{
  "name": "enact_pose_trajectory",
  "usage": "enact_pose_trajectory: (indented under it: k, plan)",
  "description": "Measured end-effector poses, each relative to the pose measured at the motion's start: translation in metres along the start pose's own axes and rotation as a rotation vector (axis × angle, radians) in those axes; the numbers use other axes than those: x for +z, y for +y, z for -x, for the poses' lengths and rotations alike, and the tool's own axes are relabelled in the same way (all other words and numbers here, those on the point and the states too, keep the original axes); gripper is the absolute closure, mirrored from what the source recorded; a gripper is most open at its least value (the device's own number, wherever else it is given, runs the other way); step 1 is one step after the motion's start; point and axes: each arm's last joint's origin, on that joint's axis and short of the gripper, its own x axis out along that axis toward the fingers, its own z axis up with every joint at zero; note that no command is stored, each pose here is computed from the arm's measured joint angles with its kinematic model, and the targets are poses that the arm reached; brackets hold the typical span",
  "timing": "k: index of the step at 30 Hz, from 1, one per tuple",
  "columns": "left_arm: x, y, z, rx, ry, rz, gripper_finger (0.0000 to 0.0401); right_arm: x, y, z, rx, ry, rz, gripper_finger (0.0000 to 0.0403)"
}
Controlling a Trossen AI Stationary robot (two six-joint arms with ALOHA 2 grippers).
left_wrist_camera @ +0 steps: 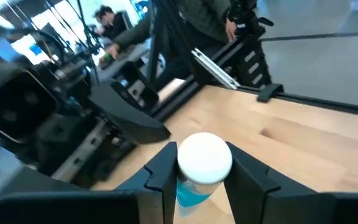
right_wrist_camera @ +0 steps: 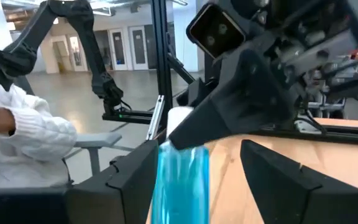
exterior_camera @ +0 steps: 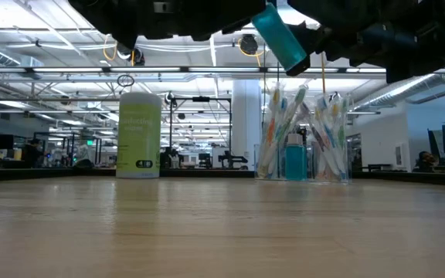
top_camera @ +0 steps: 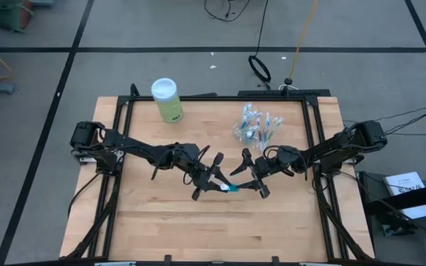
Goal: Pick & Place toothbrushing station
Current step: Put the blue mouthwash into the transparent organizer
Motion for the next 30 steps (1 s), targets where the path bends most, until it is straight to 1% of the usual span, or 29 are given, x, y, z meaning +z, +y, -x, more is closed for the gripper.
enact_pose_trajectory:
  k: [5,8,11,13,16,19,21,23,24,27,29,30]
  plan:
    - [-0.006,-0.003,0.001,-0.018,0.057,0.097,0.0294,0.003,0.003,0.011,-0.010,0.043,0.009,0.0166]
    - [-0.009,-0.001,0.001,0.054,0.126,0.122,0.0294,0.006,0.006,0.029,-0.066,0.076,-0.006,0.0167]
    - [-0.010,0.004,0.002,0.180,0.198,0.109,0.0294,0.009,0.011,0.053,-0.137,0.093,-0.009,0.0174]
    - [-0.008,0.012,0.002,0.259,0.234,0.112,0.0293,0.010,0.016,0.069,-0.172,0.093,-0.008,0.0179]
    - [-0.003,0.032,-0.002,0.336,0.207,0.157,0.0293,0.013,0.021,0.090,-0.220,0.038,0.007,0.0188]
    - [-0.008,0.052,-0.015,0.321,0.225,0.198,0.0293,0.016,0.023,0.106,-0.313,-0.046,0.009,0.0198]
    - [-0.017,0.064,-0.028,0.299,0.285,0.243,0.0293,0.016,0.023,0.113,-0.361,-0.079,-0.021,0.0205]
    - [-0.027,0.077,-0.040,0.321,0.363,0.283,0.0293,0.016,0.024,0.115,-0.370,-0.091,-0.035,0.0216]
    - [-0.033,0.083,-0.046,0.365,0.412,0.306,0.0293,0.015,0.024,0.116,-0.369,-0.088,-0.036,0.0222]
    - [-0.049,0.100,-0.055,0.605,0.508,0.423,0.0293,0.013,0.024,0.116,-0.369,-0.068,-0.023,0.0243]
    - [-0.054,0.108,-0.056,0.723,0.507,0.474,0.0293,0.013,0.024,0.116,-0.372,-0.063,-0.005,0.0260]
    - [-0.055,0.110,-0.055,0.750,0.504,0.491,0.0293,0.013,0.024,0.116,-0.372,-0.063,0.000,0.0269]
